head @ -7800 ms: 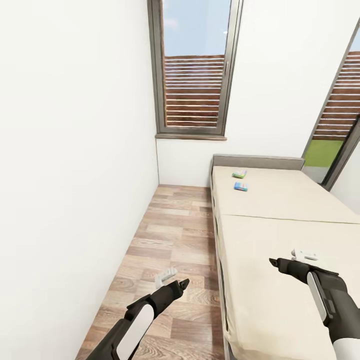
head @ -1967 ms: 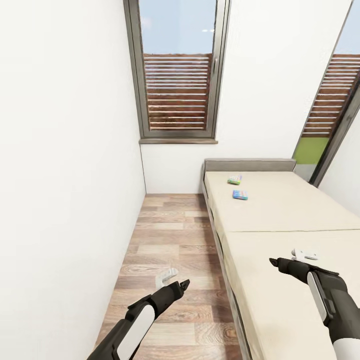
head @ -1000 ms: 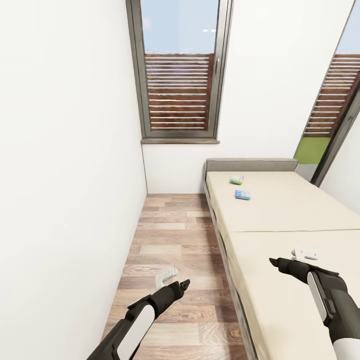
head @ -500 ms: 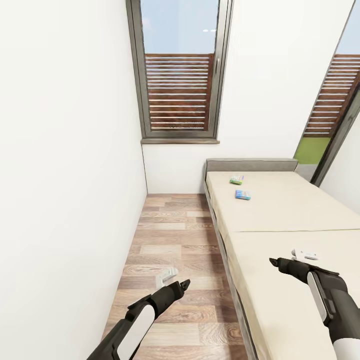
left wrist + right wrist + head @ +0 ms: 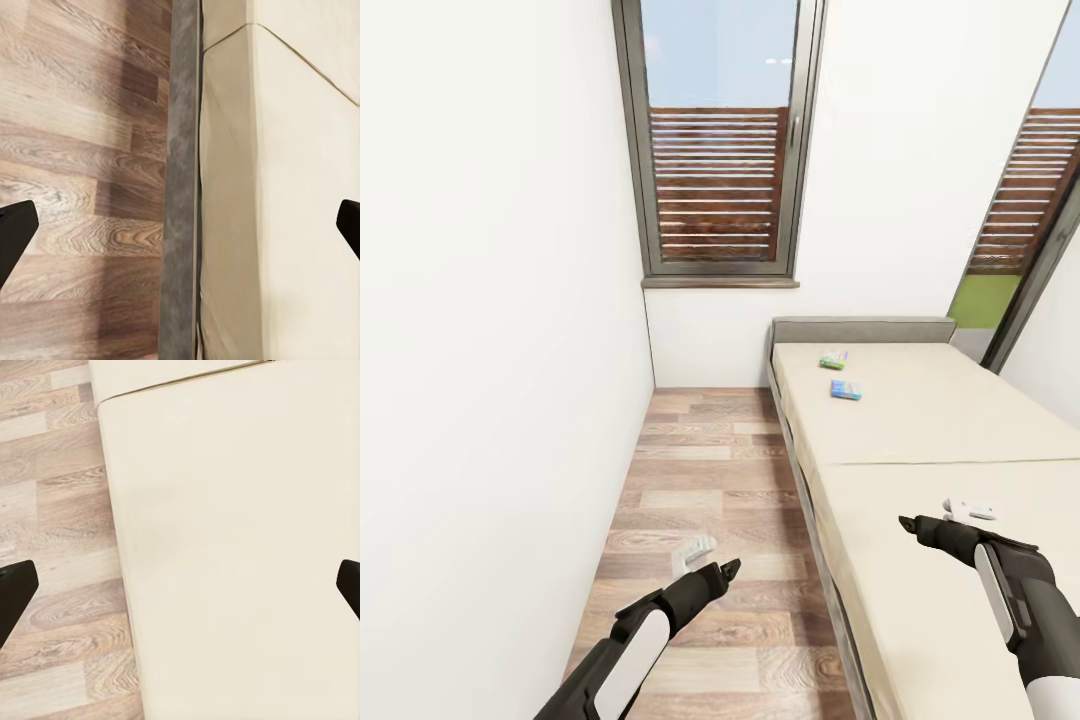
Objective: Put all the toys in the child's room - the three board games (two on the bed and one on the table), the two jigsaw puzzles on the table, and the tennis ball on the table - inside the toy box on the table in the child's room.
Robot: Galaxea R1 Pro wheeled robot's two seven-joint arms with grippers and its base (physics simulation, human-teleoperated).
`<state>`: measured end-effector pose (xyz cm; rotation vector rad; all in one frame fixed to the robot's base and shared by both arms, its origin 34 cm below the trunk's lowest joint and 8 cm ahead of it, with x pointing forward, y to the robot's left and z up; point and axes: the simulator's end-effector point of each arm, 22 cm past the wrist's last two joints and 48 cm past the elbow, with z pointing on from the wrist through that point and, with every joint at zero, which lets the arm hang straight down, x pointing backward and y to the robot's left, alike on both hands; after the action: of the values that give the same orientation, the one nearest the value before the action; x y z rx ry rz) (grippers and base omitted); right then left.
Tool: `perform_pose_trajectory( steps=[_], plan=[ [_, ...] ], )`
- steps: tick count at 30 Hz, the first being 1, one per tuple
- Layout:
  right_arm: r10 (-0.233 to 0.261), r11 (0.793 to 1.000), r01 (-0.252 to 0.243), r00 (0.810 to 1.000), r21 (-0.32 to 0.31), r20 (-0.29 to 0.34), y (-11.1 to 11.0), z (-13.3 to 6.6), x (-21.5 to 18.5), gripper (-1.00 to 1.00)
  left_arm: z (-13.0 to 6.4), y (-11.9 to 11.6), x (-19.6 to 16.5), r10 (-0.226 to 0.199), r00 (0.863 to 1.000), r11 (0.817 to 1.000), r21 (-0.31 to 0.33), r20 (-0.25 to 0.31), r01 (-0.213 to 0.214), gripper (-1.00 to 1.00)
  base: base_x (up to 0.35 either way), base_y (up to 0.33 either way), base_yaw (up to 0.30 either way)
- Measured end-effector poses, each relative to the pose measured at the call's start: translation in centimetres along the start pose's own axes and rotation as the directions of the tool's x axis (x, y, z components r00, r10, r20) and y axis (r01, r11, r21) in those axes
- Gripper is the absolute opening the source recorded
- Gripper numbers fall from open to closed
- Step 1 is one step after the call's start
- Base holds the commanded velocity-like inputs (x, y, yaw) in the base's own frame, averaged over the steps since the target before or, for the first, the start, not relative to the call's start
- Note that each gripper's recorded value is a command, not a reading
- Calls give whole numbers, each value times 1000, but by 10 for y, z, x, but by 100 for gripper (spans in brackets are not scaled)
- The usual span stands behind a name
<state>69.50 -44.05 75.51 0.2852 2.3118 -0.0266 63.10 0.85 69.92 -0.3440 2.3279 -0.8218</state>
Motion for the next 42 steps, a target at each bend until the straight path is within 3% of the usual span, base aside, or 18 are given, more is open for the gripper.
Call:
perform_pose_trajectory(
  steps=[42],
  plan=[
    [0, 1000, 0, 1000, 0, 0, 0, 0, 0, 100, 0, 0, 0, 0, 1000, 1000, 1, 0, 0, 100, 41, 7, 14]
  ],
)
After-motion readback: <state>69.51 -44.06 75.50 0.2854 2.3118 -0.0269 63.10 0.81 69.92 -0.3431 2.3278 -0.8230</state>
